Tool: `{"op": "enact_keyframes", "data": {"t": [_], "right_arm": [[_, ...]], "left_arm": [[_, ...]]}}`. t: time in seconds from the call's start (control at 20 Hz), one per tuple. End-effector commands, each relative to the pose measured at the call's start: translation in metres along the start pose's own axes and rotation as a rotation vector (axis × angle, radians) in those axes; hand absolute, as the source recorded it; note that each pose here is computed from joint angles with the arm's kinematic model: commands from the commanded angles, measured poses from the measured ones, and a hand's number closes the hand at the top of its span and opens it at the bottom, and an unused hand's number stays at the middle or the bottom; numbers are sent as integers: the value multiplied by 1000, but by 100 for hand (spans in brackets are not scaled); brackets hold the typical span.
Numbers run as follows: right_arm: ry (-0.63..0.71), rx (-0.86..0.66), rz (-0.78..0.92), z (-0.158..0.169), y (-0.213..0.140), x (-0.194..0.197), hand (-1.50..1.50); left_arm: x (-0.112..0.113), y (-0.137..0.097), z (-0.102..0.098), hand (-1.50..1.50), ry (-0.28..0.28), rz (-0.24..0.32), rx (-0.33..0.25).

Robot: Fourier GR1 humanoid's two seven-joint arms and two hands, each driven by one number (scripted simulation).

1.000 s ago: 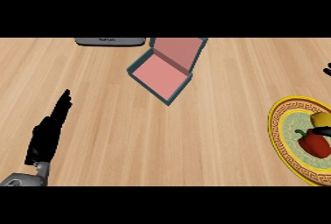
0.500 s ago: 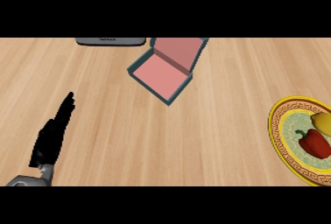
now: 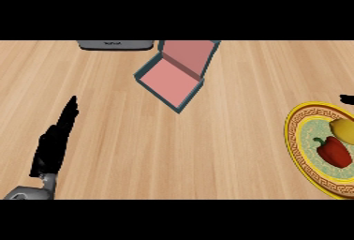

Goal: Pick the bell pepper from the plate and place it in the cardboard box

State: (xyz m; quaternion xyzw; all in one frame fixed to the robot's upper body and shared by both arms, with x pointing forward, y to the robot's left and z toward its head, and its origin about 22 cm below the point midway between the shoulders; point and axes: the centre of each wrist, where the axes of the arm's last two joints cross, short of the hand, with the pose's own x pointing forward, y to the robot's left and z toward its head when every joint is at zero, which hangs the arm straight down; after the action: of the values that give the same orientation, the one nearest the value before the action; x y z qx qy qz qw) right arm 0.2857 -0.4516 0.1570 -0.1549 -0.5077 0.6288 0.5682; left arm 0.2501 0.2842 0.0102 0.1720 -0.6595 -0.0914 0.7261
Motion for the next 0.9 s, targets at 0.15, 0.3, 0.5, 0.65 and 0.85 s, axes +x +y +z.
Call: {"op": "enact_keyframes", "data": {"t": [0.15, 0.3, 0.5, 0.65, 0.85], "right_arm": [[55, 42, 22, -15, 41, -12, -150], [80, 42, 41, -27, 50, 7, -150], [123, 76, 70, -18, 29, 0, -150], [144, 70, 60, -15, 40, -3, -150], [134, 79, 59, -15, 48, -10, -150]], "left_arm": [[-4, 21, -10, 0, 1, 0, 2], [2, -8, 16, 0, 14, -7, 14], [-6, 15, -2, 0, 9, 14, -10], [1, -4, 5, 0, 22, 4, 0], [-18, -1, 5, 0, 16, -9, -11]]}}
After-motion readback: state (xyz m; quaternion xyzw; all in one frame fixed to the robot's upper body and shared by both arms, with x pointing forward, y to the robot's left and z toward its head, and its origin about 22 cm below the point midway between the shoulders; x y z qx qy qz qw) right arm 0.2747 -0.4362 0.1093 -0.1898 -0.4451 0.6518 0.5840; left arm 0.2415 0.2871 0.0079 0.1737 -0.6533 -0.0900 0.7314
